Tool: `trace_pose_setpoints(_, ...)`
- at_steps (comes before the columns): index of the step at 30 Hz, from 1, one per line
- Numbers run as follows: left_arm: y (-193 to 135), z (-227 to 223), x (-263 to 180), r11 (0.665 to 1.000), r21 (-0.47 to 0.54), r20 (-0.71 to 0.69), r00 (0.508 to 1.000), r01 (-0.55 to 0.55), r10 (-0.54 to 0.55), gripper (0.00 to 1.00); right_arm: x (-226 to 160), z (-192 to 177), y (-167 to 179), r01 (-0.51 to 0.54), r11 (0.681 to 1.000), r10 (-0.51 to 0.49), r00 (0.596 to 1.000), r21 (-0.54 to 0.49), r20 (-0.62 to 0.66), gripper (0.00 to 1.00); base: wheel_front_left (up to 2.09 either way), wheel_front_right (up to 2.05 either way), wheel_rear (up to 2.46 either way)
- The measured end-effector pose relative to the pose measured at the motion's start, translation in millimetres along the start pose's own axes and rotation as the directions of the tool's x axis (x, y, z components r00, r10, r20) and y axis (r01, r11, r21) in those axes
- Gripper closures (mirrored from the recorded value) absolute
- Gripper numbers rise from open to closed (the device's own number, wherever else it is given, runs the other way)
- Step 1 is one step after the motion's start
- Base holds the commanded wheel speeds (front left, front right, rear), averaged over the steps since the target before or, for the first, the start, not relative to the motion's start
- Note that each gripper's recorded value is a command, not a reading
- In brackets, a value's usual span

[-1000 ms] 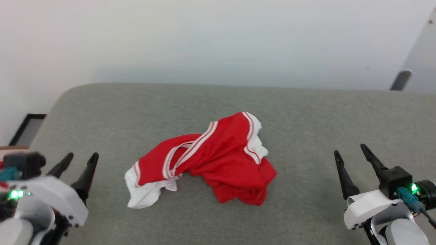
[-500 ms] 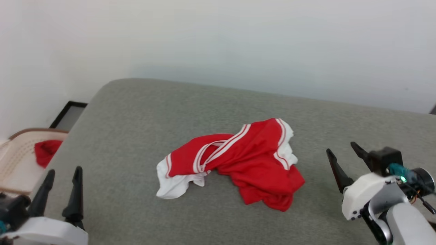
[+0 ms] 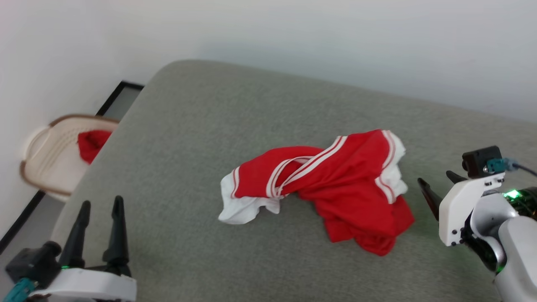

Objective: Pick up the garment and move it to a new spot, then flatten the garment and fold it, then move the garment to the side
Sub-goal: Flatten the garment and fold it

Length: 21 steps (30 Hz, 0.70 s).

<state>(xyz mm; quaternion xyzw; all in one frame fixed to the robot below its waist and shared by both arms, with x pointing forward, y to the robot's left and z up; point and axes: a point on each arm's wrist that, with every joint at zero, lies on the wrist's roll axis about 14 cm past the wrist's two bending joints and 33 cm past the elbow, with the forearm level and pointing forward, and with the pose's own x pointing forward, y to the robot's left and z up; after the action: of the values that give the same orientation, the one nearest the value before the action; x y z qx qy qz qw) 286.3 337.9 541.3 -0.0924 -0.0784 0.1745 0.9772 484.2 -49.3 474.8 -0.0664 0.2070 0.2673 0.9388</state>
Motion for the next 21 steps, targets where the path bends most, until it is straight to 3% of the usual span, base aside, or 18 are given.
trace_pose_setpoints(14,11.6,-24.0,-1.5,0.997,0.0,-0.039,0.996,-0.078,0.077,0.0,57.3,-52.4,31.6,-0.13,0.991,0.13,0.958,0.019,-0.254,0.0,0.0,0.0,0.0)
trace_pose_setpoints(15,12.8,-24.8,-1.6,0.997,0.003,-0.041,0.996,-0.083,0.083,0.0,60.5,-54.0,32.4,-0.135,0.991,0.132,0.956,0.008,-0.261,0.42,0.0,0.0,0.0)
trace_pose_setpoints(16,13.3,-25.9,-1.8,0.996,0.003,-0.043,0.995,-0.087,0.087,0.0,63.8,-53.5,33.0,-0.139,0.99,0.135,0.956,0.005,-0.262,0.95,0.0,0.0,0.0)
trace_pose_setpoints(17,14.2,-26.8,-2.2,0.996,0.006,-0.045,0.995,-0.092,0.092,0.0,66.6,-53.3,34.1,-0.143,0.99,0.139,0.955,0.004,-0.261,1.0,0.0,0.0,0.0)
trace_pose_setpoints(21,18.8,-27.5,-2.4,0.994,0.009,-0.044,0.993,-0.108,0.108,0.0,71.6,-50.7,34.5,-0.145,0.989,0.141,0.958,0.001,-0.25,1.0,0.0,0.0,0.0)
